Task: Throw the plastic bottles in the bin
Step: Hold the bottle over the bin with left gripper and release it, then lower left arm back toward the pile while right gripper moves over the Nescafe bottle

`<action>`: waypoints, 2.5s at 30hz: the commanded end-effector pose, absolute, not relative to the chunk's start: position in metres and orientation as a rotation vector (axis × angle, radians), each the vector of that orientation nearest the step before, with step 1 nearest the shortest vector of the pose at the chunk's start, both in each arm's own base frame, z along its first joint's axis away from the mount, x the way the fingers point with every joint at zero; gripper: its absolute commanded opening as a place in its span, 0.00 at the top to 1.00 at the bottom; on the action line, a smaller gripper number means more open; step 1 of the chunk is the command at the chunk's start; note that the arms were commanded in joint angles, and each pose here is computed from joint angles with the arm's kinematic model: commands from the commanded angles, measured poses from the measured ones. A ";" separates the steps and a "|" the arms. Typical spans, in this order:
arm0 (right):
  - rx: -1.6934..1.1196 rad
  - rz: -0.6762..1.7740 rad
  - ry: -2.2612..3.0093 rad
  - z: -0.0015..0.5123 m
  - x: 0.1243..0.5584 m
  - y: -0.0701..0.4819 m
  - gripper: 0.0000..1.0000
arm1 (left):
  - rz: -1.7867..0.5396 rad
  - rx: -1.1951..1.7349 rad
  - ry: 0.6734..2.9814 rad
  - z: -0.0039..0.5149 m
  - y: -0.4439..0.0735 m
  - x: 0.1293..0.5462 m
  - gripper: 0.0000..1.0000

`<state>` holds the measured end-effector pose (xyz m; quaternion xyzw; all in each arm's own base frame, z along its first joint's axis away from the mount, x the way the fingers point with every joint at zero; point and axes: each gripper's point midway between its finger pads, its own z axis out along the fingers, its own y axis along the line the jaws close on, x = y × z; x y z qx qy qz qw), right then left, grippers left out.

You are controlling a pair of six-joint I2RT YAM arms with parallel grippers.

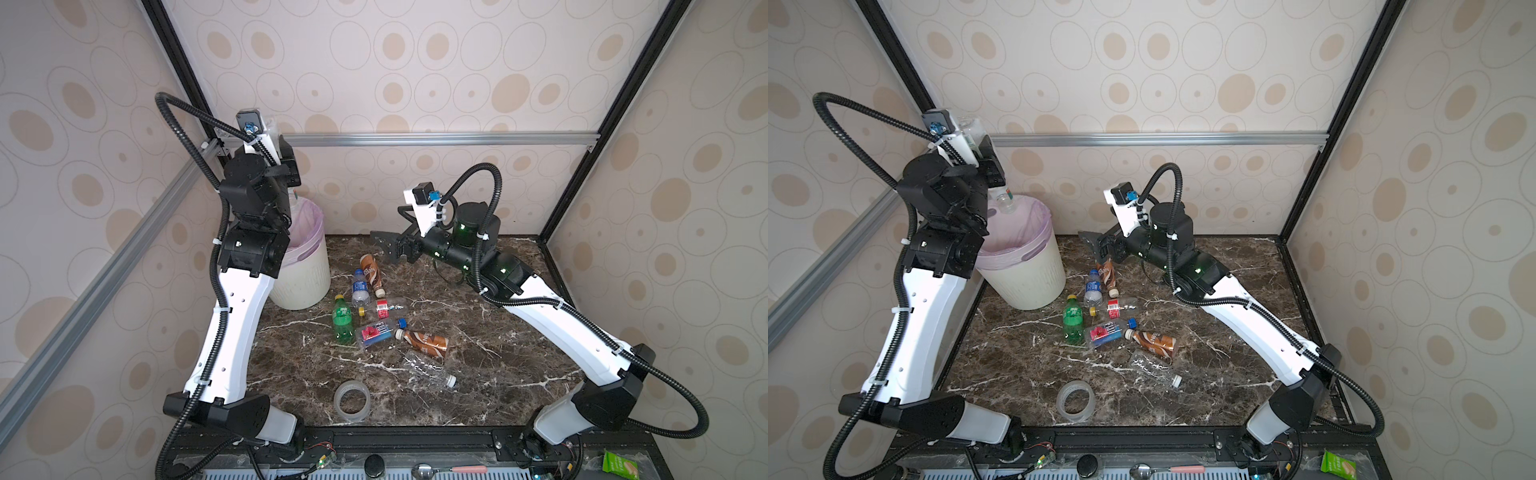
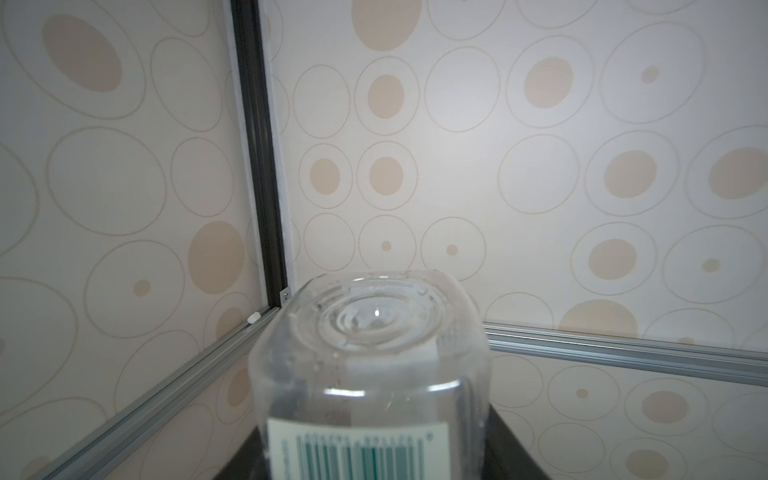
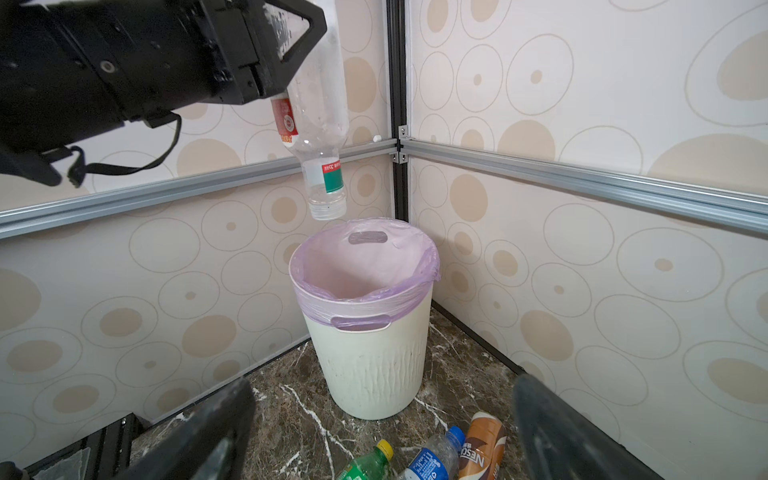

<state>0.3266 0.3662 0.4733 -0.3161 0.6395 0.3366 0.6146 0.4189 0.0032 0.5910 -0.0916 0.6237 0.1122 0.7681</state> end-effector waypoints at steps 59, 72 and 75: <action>-0.676 0.271 2.412 0.100 0.247 0.229 0.00 | -0.962 0.005 1.991 0.260 -0.244 0.371 0.01; -0.790 0.192 2.415 0.077 0.226 0.235 0.00 | -0.957 0.002 2.027 0.245 -0.247 0.375 0.01; -0.799 0.183 2.422 0.073 0.224 0.234 0.00 | -0.959 -0.003 2.034 0.241 -0.247 0.375 0.01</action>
